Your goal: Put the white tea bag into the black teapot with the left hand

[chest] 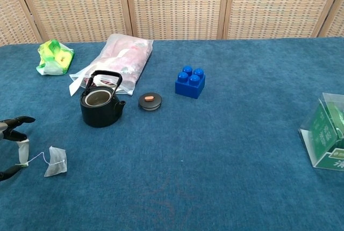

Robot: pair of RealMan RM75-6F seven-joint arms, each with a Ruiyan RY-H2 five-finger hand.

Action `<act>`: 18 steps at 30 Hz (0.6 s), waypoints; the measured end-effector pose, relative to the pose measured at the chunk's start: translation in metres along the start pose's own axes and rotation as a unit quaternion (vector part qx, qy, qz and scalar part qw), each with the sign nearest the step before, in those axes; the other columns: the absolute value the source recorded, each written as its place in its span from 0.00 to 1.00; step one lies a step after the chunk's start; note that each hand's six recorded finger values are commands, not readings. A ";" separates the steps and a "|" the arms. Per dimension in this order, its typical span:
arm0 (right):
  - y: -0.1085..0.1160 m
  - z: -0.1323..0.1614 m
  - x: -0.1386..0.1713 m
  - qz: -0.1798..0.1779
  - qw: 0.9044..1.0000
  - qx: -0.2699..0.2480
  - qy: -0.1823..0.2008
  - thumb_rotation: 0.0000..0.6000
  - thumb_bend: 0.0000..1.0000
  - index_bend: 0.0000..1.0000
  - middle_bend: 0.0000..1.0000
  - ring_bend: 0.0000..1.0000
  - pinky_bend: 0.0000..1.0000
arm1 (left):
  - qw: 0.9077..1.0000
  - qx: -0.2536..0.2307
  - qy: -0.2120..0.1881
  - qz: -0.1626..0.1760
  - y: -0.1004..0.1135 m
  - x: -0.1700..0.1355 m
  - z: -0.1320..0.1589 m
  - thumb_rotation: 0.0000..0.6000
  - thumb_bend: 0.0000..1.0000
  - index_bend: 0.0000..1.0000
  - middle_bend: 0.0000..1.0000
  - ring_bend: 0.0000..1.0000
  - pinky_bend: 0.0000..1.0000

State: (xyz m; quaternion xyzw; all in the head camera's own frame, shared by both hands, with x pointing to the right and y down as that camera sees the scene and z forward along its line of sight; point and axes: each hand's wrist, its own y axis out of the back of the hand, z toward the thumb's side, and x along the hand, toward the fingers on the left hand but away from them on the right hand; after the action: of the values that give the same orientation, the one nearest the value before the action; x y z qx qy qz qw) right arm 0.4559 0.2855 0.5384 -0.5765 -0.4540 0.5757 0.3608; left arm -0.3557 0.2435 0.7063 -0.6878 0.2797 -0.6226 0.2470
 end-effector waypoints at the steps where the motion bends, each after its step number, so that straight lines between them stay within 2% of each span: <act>1: 0.000 0.000 0.000 0.000 1.000 0.000 0.000 1.00 0.01 0.12 0.20 0.08 0.16 | 1.000 0.000 0.000 0.000 0.000 0.000 0.000 1.00 0.45 0.54 0.00 0.00 0.00; 12: 0.001 0.000 0.000 0.000 1.000 0.002 0.000 1.00 0.01 0.12 0.20 0.08 0.16 | 1.000 -0.003 -0.001 -0.004 -0.002 0.001 0.001 1.00 0.46 0.54 0.00 0.00 0.00; 18: 0.001 0.000 0.000 0.000 1.000 0.002 -0.001 1.00 0.01 0.12 0.20 0.08 0.16 | 1.000 -0.004 0.001 -0.002 -0.003 0.002 0.001 1.00 0.46 0.57 0.00 0.00 0.00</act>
State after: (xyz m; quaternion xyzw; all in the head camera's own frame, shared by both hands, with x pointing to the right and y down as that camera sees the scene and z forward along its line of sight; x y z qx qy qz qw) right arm 0.4560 0.2853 0.5379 -0.5751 -0.4535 0.5770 0.3615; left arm -0.3544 0.2448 0.7098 -0.6890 0.2812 -0.6224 0.2426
